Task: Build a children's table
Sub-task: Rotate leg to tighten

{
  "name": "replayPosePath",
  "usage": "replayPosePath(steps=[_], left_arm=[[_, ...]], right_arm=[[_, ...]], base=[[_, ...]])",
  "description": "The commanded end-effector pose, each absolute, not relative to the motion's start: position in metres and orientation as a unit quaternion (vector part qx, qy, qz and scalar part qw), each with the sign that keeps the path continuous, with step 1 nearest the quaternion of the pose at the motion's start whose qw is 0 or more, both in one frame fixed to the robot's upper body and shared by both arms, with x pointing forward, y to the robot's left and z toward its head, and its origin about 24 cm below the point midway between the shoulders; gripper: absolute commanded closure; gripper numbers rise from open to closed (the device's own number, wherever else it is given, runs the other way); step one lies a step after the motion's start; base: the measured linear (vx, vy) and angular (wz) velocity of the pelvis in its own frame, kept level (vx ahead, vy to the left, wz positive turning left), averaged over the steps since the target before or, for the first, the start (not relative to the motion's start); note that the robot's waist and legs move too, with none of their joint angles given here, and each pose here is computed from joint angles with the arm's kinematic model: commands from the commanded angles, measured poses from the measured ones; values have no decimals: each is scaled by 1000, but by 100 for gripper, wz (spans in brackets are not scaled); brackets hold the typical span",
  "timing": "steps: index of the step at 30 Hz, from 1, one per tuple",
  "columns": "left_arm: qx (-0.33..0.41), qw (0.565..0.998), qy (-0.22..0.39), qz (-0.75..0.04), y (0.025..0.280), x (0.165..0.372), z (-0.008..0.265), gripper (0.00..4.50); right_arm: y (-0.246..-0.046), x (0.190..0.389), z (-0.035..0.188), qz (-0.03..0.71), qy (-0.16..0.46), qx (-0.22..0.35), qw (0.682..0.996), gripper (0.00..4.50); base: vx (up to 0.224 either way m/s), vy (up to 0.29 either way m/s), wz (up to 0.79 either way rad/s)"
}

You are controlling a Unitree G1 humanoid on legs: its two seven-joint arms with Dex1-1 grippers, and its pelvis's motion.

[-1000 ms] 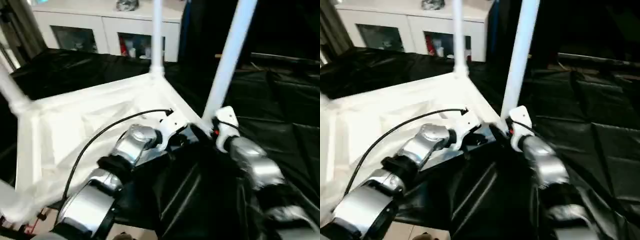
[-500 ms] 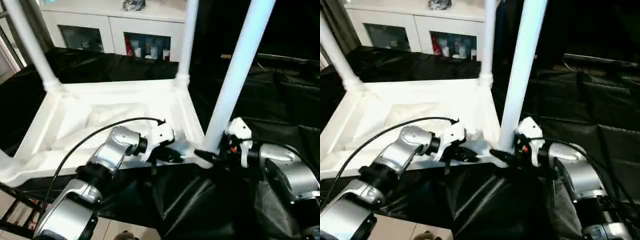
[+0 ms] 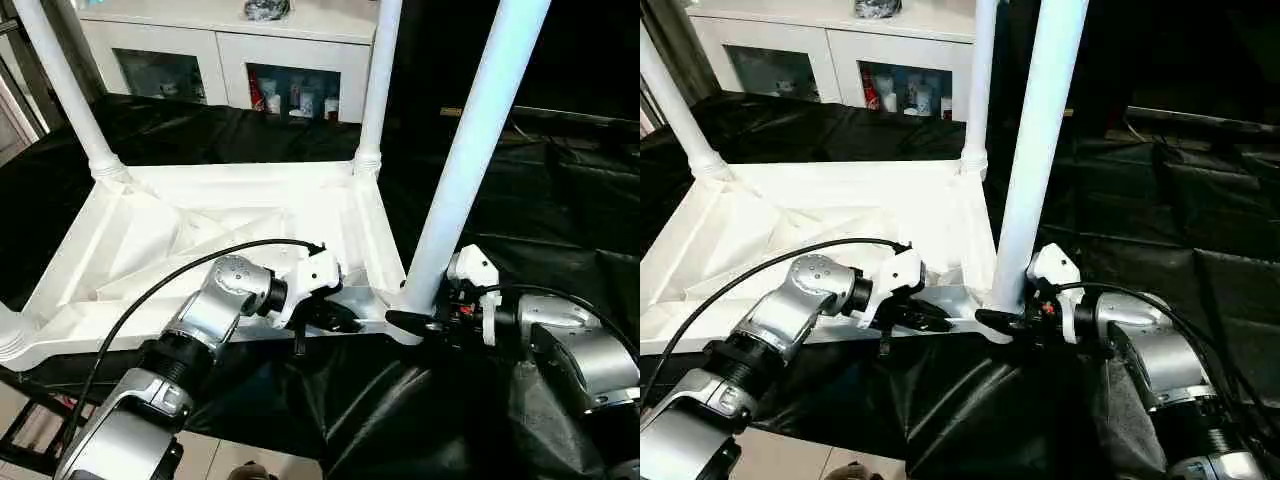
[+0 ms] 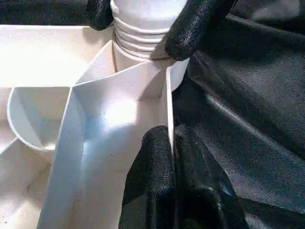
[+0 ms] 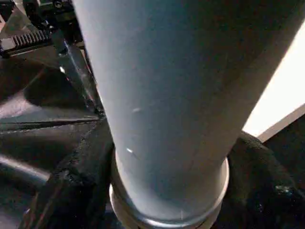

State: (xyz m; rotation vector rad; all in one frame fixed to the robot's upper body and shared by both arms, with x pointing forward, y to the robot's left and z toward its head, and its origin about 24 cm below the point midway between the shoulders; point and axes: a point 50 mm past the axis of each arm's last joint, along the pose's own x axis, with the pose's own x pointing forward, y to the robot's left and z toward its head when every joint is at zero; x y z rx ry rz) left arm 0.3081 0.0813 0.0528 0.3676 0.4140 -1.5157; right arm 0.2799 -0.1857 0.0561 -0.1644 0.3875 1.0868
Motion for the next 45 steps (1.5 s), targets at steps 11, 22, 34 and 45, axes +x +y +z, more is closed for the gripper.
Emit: replayPosePath(steps=[11,22,34,45], left_arm=[[133,768,142,-611,57,327,66,450],[129,816,135,-547,4,342,75,450],[146,776,132,-599,20,337,71,450],[133,695,134,-694,54,317,73,450]], right_arm=[[-178,299,30,316,192,-30,929,180],[-111,320,21,211,187,-3,960,180],[-134,319,37,309,154,-44,937,76],[-172,293,54,474,166,-99,859,76]], base=[[0,0,0],[0,0,0],[0,0,0],[0,0,0]])
